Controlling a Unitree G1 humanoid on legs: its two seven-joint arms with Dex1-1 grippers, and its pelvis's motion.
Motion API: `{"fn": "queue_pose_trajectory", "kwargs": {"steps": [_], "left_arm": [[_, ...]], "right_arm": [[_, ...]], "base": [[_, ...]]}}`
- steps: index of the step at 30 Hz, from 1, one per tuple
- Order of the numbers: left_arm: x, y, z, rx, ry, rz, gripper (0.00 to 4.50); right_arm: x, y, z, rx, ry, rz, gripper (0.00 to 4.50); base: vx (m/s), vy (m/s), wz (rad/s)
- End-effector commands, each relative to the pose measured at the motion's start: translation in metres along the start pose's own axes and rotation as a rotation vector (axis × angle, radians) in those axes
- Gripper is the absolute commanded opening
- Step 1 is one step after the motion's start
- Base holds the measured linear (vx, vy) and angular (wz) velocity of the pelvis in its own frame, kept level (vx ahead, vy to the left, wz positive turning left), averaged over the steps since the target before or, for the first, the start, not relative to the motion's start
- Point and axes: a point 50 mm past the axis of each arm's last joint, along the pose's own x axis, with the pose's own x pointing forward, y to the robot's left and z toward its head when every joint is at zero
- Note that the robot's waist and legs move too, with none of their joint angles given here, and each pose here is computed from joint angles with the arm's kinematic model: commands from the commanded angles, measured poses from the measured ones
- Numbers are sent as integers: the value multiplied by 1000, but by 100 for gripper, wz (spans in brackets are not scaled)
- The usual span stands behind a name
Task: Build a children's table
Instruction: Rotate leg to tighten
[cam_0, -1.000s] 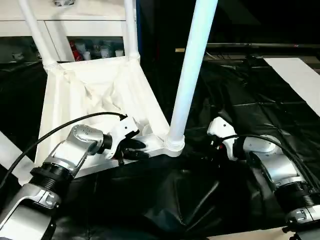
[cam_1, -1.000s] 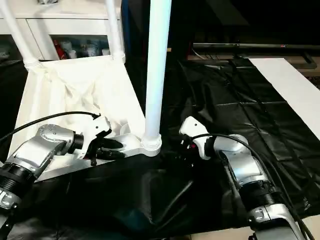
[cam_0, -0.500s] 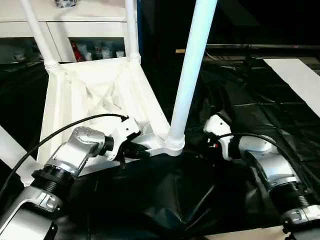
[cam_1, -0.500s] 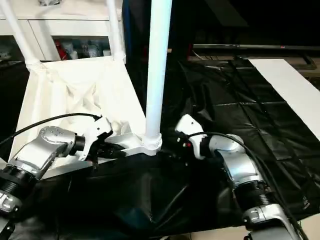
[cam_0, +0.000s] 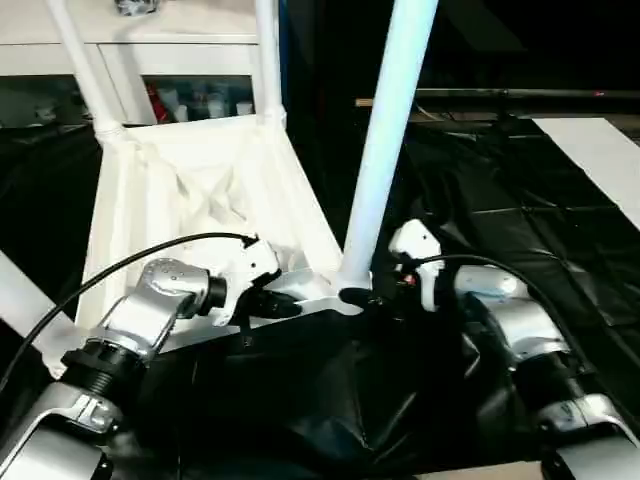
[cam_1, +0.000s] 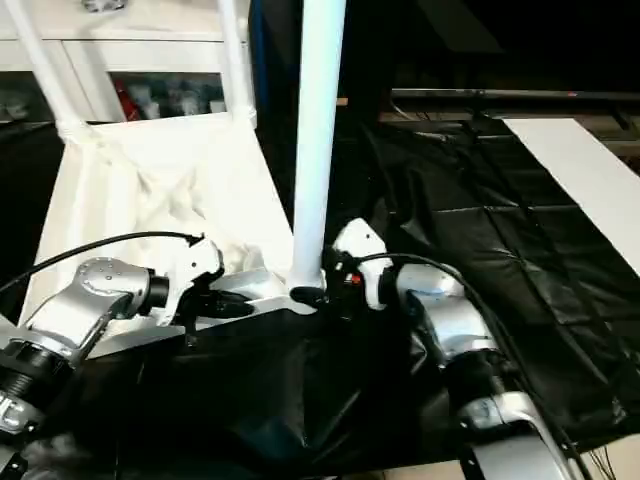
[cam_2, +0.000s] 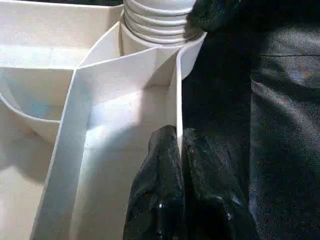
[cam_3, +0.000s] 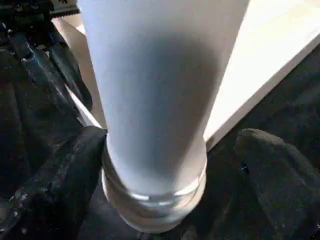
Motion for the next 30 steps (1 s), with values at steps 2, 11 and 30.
{"fn": "queue_pose_trajectory", "kwargs": {"steps": [2, 11, 30], "left_arm": [[5, -8, -10, -30, 6, -52, 0], [3, -7, -12, -34, 6, -50, 0], [44, 21, 17, -146, -13, 358, 0]], "right_arm": [[2, -4, 6, -13, -10, -11, 407], [3, -5, 3, -13, -4, 6, 332], [41, -13, -19, 217, 9, -598, 268]], "base": [[0, 0, 0], [0, 0, 0], [0, 0, 0]]}}
